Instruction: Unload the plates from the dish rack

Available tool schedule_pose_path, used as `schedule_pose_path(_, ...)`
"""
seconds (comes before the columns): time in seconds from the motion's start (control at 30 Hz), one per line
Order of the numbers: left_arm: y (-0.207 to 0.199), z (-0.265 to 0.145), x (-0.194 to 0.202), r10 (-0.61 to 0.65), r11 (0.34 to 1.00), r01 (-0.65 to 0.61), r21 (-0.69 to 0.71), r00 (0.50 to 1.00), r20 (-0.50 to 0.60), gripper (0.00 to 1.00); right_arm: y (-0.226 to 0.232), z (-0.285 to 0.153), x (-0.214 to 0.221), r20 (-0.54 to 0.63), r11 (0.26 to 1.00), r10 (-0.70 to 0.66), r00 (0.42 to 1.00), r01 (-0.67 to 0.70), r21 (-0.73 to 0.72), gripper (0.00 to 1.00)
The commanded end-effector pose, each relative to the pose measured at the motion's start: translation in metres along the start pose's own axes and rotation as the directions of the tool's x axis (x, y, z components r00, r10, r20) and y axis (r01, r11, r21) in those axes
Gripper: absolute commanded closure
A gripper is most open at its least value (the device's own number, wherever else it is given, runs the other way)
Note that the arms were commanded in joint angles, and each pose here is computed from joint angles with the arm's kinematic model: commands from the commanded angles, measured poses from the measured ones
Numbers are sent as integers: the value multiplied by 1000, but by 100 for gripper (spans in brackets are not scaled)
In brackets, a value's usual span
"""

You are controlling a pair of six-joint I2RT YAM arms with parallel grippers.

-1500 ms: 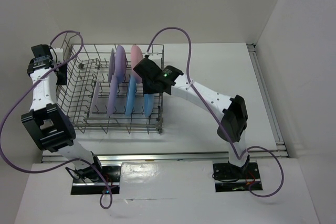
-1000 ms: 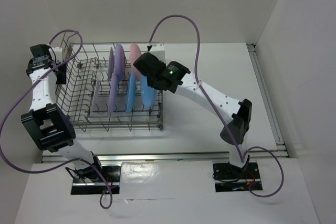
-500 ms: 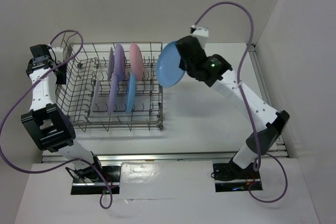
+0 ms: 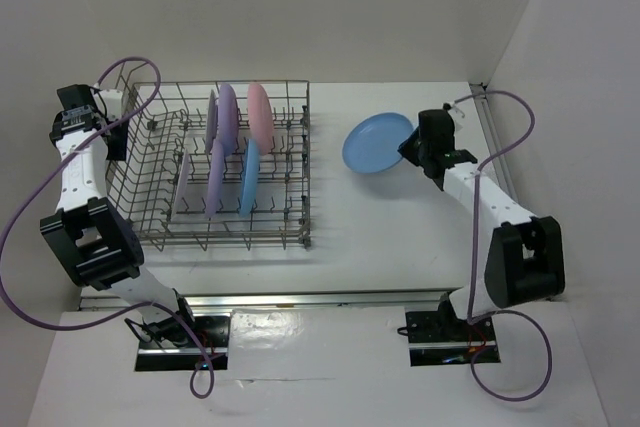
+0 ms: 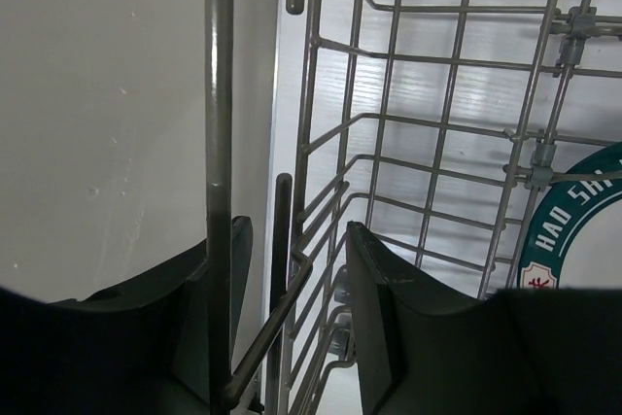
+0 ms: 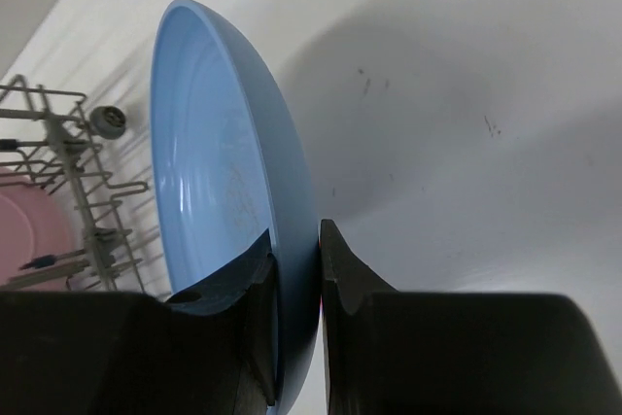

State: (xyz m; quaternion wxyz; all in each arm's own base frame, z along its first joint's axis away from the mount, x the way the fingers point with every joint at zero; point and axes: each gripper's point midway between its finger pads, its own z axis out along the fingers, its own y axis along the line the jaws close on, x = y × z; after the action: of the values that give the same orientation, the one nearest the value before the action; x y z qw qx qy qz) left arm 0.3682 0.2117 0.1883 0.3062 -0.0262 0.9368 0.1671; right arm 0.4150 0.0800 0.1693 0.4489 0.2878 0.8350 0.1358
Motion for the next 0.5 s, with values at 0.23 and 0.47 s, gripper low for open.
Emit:
schedule_pose_path(0.23, 3, -2, -6, -3, 1000, 3, 1, 999, 35, 43, 26, 85, 19, -72, 897, 221, 973, -232, -375, 100)
schedule_pose_path(0.47, 9, -10, -5, -3, 999, 4, -32, 1000, 30, 41, -4, 119, 77, -229, 886, 248, 941, -316, -338, 81)
